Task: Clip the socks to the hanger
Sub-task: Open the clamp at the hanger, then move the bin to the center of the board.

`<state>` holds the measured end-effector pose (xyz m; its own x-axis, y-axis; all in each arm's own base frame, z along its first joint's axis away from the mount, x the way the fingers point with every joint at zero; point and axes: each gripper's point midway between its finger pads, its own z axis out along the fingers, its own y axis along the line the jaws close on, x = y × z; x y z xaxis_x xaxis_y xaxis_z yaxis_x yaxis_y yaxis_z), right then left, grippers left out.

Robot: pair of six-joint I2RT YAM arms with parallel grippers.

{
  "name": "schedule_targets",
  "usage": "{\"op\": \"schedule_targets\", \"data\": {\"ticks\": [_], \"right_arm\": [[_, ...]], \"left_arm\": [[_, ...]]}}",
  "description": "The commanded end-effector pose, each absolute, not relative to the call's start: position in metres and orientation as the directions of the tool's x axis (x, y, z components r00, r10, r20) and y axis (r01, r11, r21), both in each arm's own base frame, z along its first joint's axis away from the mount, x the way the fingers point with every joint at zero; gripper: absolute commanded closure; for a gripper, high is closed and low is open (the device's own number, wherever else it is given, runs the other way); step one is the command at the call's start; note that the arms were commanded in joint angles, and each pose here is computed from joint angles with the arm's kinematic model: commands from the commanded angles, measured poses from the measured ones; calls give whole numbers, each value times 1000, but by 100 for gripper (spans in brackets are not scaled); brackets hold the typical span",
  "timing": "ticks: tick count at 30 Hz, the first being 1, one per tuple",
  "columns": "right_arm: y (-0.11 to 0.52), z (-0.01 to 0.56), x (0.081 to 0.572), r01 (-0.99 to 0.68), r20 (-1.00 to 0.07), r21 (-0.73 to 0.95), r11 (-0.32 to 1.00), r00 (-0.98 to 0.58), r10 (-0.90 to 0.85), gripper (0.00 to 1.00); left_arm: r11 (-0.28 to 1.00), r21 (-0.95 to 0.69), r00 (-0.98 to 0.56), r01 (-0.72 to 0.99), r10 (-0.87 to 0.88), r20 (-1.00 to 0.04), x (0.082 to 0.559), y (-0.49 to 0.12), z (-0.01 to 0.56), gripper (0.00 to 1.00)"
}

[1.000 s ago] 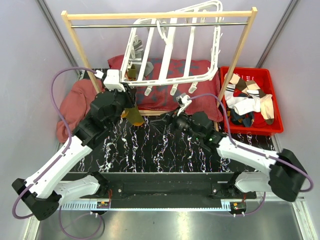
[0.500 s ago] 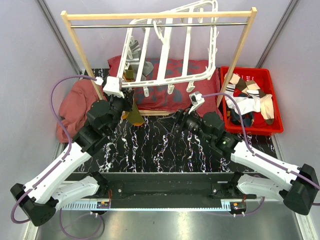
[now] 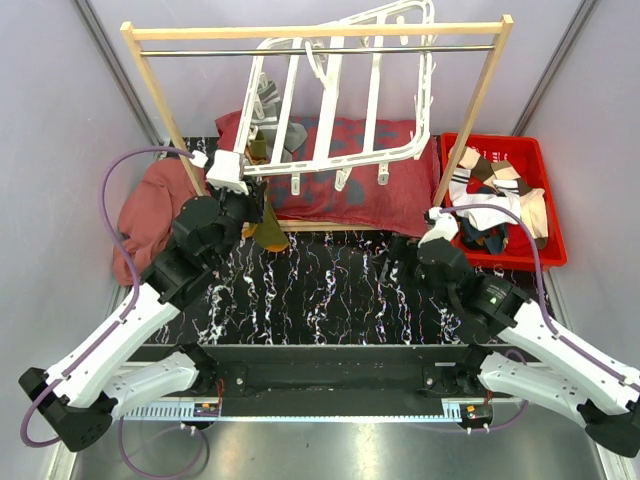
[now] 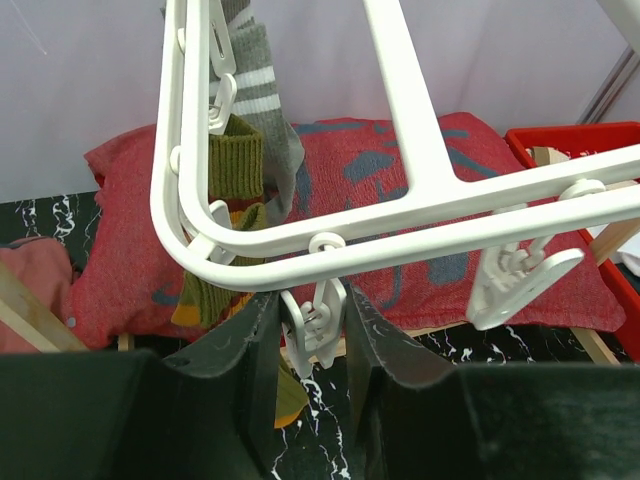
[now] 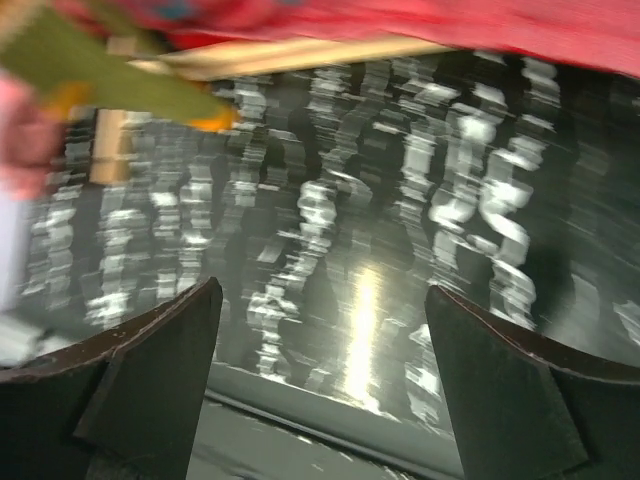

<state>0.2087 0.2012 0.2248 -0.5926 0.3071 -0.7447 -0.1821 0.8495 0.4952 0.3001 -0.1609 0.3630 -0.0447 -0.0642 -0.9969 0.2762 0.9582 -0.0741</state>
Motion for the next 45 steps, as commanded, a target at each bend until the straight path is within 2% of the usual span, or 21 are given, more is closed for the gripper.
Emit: {"op": "schedule_targets", "data": {"ticks": [1, 3, 12, 16, 21, 25, 29, 30, 32, 33, 35, 36, 39, 45], "right_arm": [[135, 209, 206, 70, -760, 294, 953, -587, 277, 7], [115, 207, 211, 145, -761, 219, 965, -593, 262, 0], [14, 201, 251, 416, -725, 28, 909, -618, 305, 0], [-20, 199, 275, 519, -707, 73, 852, -576, 411, 0], [-83, 211, 327, 656, -735, 222, 721, -373, 566, 0], [-110, 219, 378, 648, -743, 298, 701, -304, 596, 3], [-137, 226, 425, 620, -770, 302, 725, -290, 569, 12], [-143, 206, 437, 627, -747, 287, 724, -327, 579, 13], [-155, 205, 457, 609, -751, 280, 742, -342, 564, 16], [-158, 182, 466, 608, -728, 260, 750, -387, 565, 18], [-161, 173, 482, 583, -726, 244, 775, -420, 545, 20], [-160, 150, 488, 577, -699, 232, 783, -461, 547, 20], [-147, 116, 494, 528, -637, 254, 810, -539, 551, 24], [-113, 70, 451, 524, -494, 308, 794, -625, 605, 27]], "left_arm": [[952, -78, -118, 295, -45, -992, 298, -167, 350, 100], [948, -87, -126, 308, -50, -991, 297, -170, 349, 100], [941, -95, -139, 324, -52, -989, 295, -172, 345, 100], [937, -99, -139, 336, -55, -989, 293, -174, 346, 100], [935, -107, -141, 339, -62, -988, 293, -174, 347, 100], [934, -124, -146, 334, -79, -986, 295, -169, 348, 100], [934, -150, -148, 326, -106, -983, 299, -162, 350, 100], [936, -149, -150, 318, -106, -983, 301, -160, 349, 100], [944, -142, -158, 298, -98, -983, 305, -156, 345, 100], [946, -137, -156, 295, -94, -983, 306, -155, 345, 100], [946, -136, -165, 293, -90, -982, 308, -155, 342, 100], [946, -137, -169, 295, -90, -982, 308, -156, 341, 100], [943, -140, -188, 302, -85, -979, 310, -159, 336, 100], [938, -149, -197, 312, -89, -976, 311, -162, 335, 100]]}}
